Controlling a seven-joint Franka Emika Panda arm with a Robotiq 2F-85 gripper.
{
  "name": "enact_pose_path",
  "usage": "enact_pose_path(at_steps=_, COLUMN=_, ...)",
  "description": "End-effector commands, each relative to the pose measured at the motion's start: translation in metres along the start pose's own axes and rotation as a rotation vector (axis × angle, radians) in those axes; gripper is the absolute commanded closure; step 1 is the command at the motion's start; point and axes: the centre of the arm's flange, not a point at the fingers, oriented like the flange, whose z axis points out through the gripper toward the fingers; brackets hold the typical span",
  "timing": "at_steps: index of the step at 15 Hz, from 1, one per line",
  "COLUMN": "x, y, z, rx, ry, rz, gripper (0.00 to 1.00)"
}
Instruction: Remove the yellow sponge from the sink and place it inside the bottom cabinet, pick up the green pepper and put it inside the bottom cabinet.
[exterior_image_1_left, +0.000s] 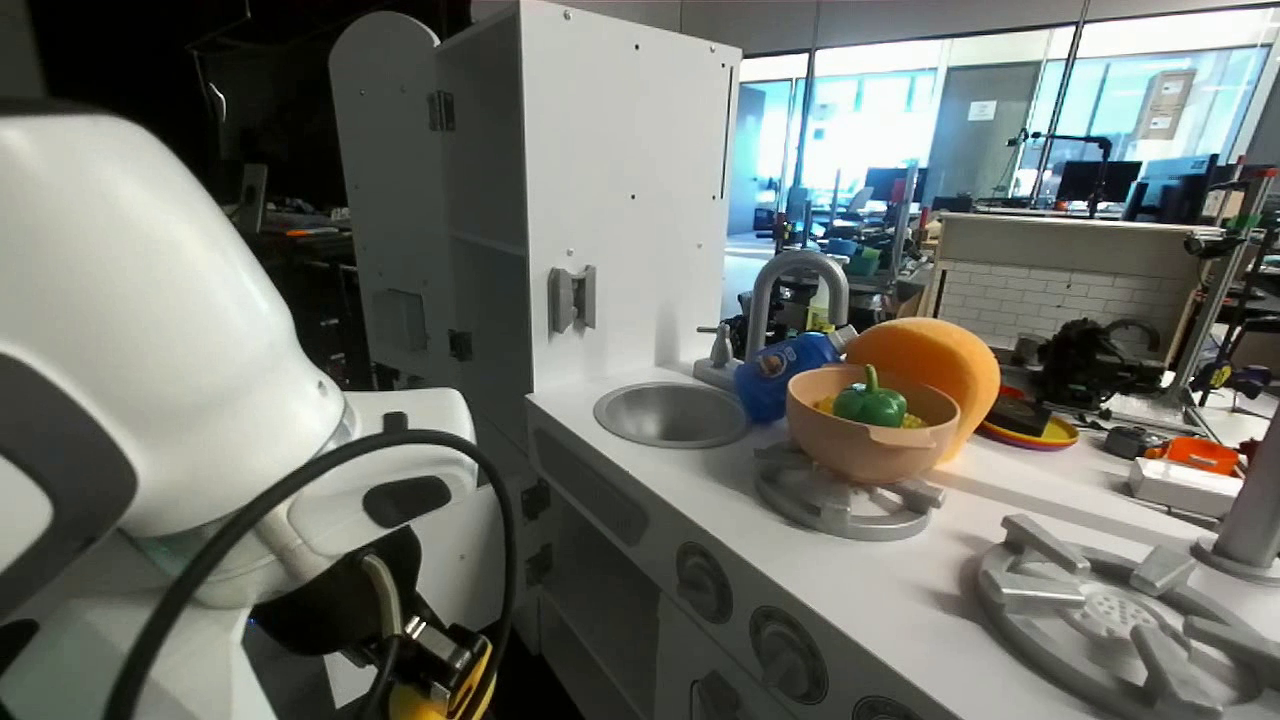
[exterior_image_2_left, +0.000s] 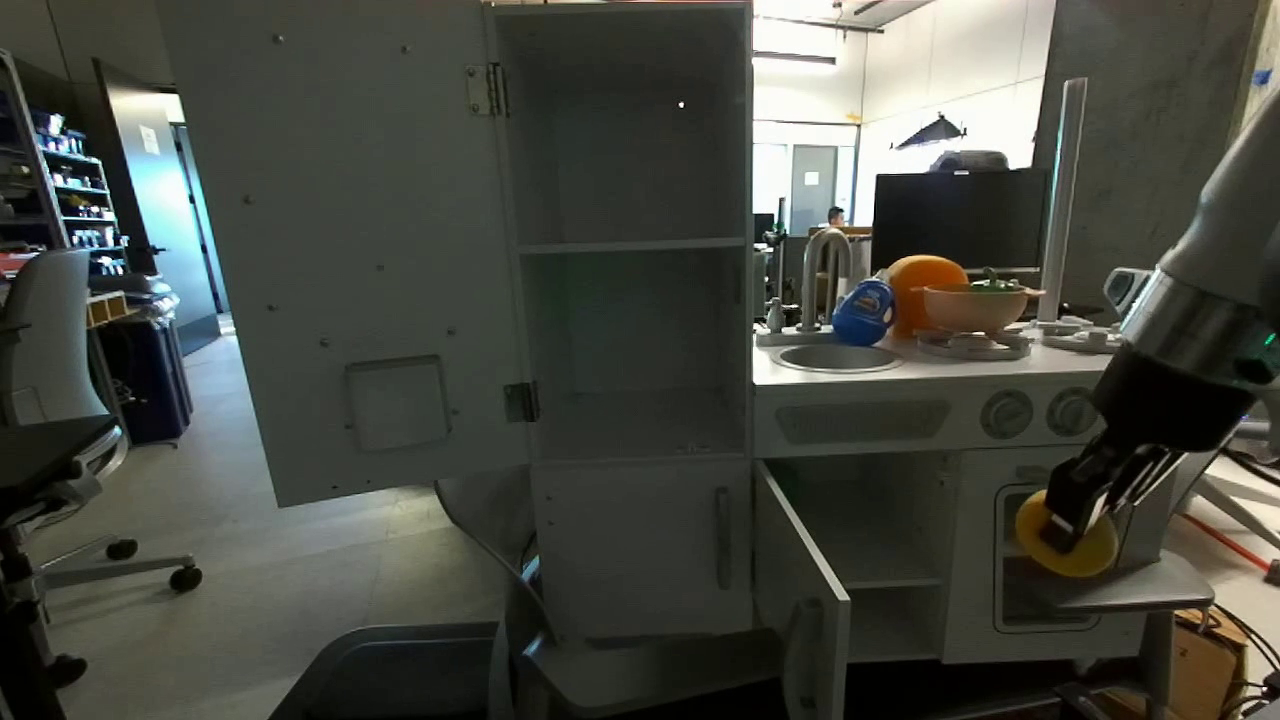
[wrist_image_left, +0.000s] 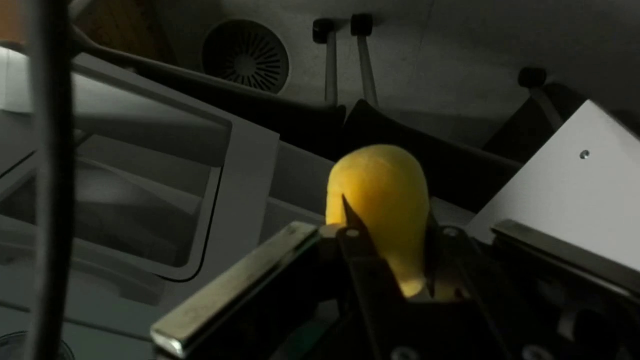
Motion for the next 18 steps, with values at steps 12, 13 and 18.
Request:
enact_pose_path(at_steps=12, x=0.079, y=-0.024, z=0.140, rx=-0.069, ry=0.130, rz=-0.107, gripper=0.94)
enact_pose_path(at_steps=13, x=0.083, y=-0.024, z=0.148, rx=-0.075, ry=0.146, rz=-0.113, gripper=0.94)
enact_pose_path(at_steps=18, x=0.094, y=-0.027, z=0.177, rx=-0.108, ry=0.183, rz=-0.149, gripper=0.94)
